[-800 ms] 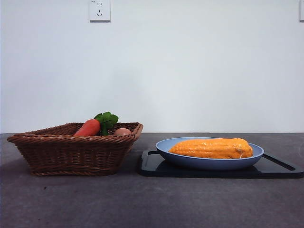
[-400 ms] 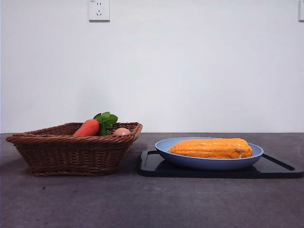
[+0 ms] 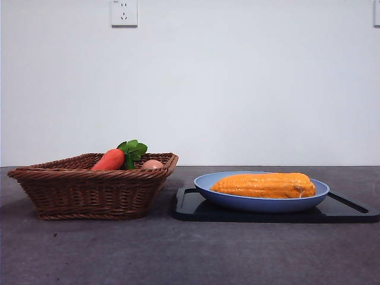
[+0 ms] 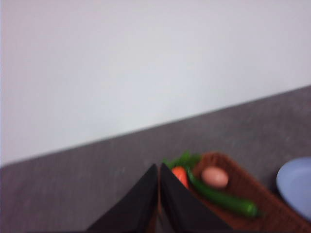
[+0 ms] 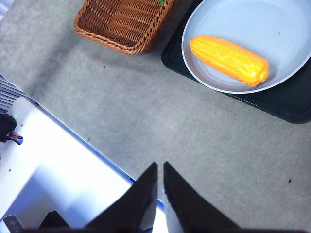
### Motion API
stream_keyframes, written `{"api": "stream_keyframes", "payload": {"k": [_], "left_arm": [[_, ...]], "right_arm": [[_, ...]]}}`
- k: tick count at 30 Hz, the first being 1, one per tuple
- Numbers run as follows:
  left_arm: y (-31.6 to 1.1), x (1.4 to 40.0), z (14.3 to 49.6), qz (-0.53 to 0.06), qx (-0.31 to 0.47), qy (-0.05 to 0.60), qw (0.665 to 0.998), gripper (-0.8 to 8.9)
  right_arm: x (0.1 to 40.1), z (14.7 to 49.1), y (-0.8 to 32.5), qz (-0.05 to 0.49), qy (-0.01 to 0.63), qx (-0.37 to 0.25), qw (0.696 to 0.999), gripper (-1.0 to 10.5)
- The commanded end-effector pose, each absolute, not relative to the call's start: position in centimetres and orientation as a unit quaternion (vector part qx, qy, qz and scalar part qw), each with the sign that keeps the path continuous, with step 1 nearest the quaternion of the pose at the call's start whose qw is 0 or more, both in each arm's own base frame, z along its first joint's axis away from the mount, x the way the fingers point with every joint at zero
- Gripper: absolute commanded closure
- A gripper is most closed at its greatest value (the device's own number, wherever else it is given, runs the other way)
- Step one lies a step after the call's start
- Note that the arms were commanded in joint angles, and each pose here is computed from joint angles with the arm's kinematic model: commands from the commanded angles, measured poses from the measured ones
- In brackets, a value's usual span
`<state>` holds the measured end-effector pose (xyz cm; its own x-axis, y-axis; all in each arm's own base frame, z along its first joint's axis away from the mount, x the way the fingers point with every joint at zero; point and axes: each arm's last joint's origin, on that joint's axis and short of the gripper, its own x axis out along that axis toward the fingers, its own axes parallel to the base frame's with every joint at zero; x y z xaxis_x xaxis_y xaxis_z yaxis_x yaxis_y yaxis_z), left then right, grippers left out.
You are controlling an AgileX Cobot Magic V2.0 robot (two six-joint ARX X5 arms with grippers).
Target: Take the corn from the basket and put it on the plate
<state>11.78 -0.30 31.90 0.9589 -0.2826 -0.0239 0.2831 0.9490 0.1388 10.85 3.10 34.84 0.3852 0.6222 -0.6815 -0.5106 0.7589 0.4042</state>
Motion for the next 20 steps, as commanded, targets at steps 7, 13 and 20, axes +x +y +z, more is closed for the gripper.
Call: {"api": "stream_keyframes", "payload": {"k": [7, 13, 20], "left_arm": [[-0.3, 10.6, 23.9, -0.134, 0.063, 0.015, 0.989, 8.06], [-0.2, 9.9, 19.9, -0.107, 0.047, 0.032, 0.993, 8.06], [0.0, 9.6, 17.4, -0.081, 0.038, 0.048, 0.995, 8.06]], "right_arm": [[10.9, 35.2, 3.1, 0.345, 0.429, 0.060, 0.833, 9.4], [11.0, 35.2, 3.1, 0.345, 0.429, 0.060, 0.833, 9.4], [10.9, 35.2, 3.1, 0.345, 0.429, 0.060, 0.833, 9.4]]}}
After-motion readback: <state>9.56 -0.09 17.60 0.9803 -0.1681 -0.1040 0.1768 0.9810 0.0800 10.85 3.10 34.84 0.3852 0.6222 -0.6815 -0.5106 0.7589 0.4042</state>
